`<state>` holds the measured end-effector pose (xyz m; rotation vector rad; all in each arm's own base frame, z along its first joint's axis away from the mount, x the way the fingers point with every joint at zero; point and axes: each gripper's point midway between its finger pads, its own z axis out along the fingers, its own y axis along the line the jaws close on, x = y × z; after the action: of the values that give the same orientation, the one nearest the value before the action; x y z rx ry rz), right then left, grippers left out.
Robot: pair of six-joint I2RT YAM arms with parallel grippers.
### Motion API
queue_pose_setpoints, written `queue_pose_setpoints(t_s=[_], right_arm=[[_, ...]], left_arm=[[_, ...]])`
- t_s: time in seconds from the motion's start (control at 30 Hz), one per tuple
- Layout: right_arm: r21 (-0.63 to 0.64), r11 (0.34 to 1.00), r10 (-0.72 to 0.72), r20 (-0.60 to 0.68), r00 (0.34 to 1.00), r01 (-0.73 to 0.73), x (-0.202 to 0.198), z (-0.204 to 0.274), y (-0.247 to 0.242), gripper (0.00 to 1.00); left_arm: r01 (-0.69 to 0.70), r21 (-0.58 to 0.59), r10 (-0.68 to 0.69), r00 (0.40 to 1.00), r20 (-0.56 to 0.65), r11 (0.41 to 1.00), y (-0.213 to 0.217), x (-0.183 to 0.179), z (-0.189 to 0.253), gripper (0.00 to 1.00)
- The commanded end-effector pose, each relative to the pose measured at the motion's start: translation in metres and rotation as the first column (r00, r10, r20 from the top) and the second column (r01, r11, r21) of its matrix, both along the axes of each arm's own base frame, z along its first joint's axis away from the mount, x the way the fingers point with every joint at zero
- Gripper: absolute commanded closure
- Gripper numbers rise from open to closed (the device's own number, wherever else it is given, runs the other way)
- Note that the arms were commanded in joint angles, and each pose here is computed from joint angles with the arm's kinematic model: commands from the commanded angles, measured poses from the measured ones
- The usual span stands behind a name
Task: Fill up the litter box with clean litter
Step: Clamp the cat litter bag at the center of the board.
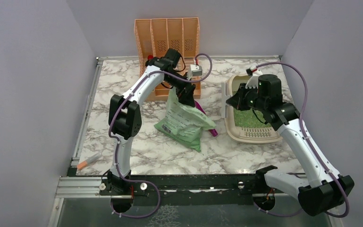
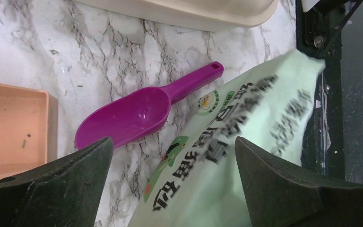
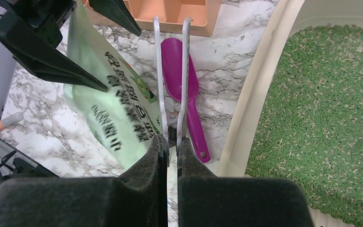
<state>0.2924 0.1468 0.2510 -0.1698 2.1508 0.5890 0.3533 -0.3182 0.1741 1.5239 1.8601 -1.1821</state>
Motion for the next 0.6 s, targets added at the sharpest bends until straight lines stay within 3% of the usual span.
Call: queue_pose_setpoints(t_s=[0.0, 0.27, 0.57], right_arm=[[0.046, 0.998, 0.044, -0.001, 0.999, -0.044, 0.000, 0.000, 0.011, 0.99], [0.063, 0.995, 0.075, -0.013, 0.997, -0.074, -0.001, 0.000, 0.017, 0.99], [0.084, 0.968, 0.242, -0.044, 0.969, -0.238, -0.012, -0.001, 0.036, 0.99]], left_arm=[[0.056, -0.101, -0.049, 0.996, 0.071, 0.993, 0.000, -0.013, 0.043, 0.01], [0.039, -0.004, -0.039, 0.999, 0.025, 0.999, 0.007, -0.015, 0.009, 0.01], [0.049, 0.066, -0.051, 0.998, 0.024, 0.997, 0.015, -0.018, -0.017, 0.02]])
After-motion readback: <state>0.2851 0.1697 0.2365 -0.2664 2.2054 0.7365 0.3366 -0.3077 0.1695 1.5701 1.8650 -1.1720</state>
